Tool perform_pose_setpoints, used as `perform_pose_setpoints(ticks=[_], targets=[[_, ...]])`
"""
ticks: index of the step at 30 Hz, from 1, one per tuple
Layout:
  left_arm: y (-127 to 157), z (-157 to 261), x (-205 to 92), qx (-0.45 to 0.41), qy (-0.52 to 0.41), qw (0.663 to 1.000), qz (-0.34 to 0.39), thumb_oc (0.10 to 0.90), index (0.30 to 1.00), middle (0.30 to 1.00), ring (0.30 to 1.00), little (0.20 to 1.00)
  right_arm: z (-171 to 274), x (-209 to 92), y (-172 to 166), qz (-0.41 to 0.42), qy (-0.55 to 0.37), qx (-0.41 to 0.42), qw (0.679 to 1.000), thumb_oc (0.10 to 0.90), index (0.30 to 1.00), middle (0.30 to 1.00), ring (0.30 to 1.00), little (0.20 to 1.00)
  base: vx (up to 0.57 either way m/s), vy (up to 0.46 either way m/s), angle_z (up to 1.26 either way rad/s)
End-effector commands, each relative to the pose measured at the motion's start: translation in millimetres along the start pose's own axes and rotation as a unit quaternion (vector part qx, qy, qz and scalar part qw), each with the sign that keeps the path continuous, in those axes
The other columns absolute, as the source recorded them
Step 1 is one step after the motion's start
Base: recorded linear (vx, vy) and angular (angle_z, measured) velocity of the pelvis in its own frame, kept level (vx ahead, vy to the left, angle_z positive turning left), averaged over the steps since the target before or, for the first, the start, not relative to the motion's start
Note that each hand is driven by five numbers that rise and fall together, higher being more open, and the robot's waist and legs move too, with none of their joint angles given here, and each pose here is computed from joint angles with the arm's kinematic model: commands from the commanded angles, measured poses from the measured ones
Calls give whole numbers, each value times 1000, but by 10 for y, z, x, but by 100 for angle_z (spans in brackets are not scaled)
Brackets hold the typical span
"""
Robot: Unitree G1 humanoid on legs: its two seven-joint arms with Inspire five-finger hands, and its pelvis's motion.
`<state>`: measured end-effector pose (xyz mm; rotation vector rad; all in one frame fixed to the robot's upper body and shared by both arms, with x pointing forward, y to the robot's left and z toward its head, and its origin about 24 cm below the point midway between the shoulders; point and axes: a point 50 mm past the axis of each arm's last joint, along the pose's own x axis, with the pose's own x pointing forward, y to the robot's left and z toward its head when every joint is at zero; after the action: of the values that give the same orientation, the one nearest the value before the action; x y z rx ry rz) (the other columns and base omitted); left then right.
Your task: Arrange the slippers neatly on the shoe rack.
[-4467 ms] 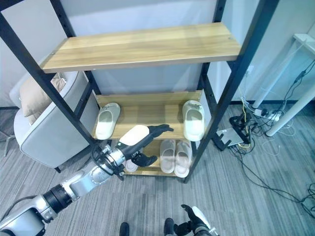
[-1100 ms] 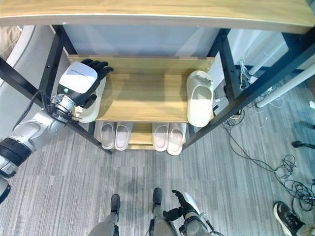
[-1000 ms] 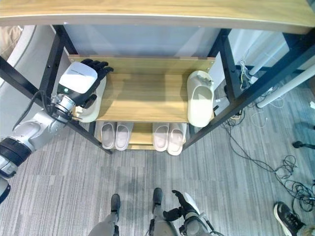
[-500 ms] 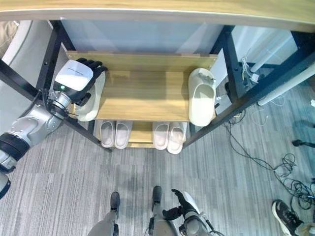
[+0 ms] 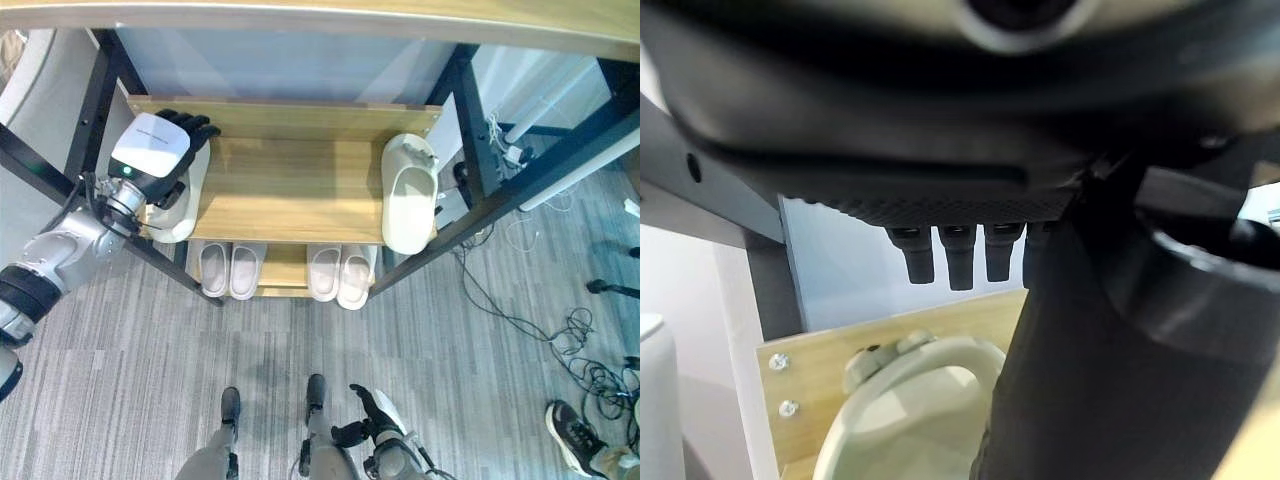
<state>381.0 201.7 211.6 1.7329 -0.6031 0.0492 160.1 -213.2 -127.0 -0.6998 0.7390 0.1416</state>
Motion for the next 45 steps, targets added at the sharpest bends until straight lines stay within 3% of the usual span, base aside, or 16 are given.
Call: perform_pose_setpoints(ticks=[1, 8, 9, 10, 11, 19, 31, 45], targets=[[811, -187, 398, 28, 35, 989, 140, 800, 900, 900, 900, 900, -149, -46, -137, -26, 14, -7, 1000, 800, 900, 900, 900, 900, 2, 42, -4], [853, -123, 500, 21, 38, 988, 147, 800, 900, 900, 900, 900, -146, -38, -135, -24, 14, -13, 1000, 800, 900, 900, 900, 900, 0, 4, 0], [840, -131, 510, 20, 43, 989, 141, 475, 413, 413, 413, 413, -154, -40, -144, -25, 15, -14, 999, 800, 900, 900, 900, 900, 0, 0, 0], [840, -130, 511, 20, 43, 989, 141, 475, 413, 413, 413, 413, -154, -40, -144, -25, 15, -14, 999, 800, 900, 900, 900, 900, 0, 0, 0], [811, -136, 505, 18, 45, 990, 135, 400, 300, 300, 300, 300, -157, -41, -148, -24, 15, -15, 999, 800, 900, 900, 900, 900, 0, 0, 0], [716, -55, 561, -8, 50, 992, 118, 400, 300, 300, 300, 300, -129, -29, -143, -21, 11, -20, 1000, 800, 900, 900, 900, 900, 0, 0, 0], [630, 364, 579, -67, -17, 988, 135, 400, 300, 300, 300, 300, -187, -50, -136, -20, 23, -16, 999, 800, 900, 900, 900, 900, 0, 0, 0], [1020, 1049, 594, -74, -168, 953, 242, 400, 300, 300, 300, 300, -248, -51, -214, -39, 33, -30, 998, 800, 900, 900, 900, 900, -2, -10, -1]])
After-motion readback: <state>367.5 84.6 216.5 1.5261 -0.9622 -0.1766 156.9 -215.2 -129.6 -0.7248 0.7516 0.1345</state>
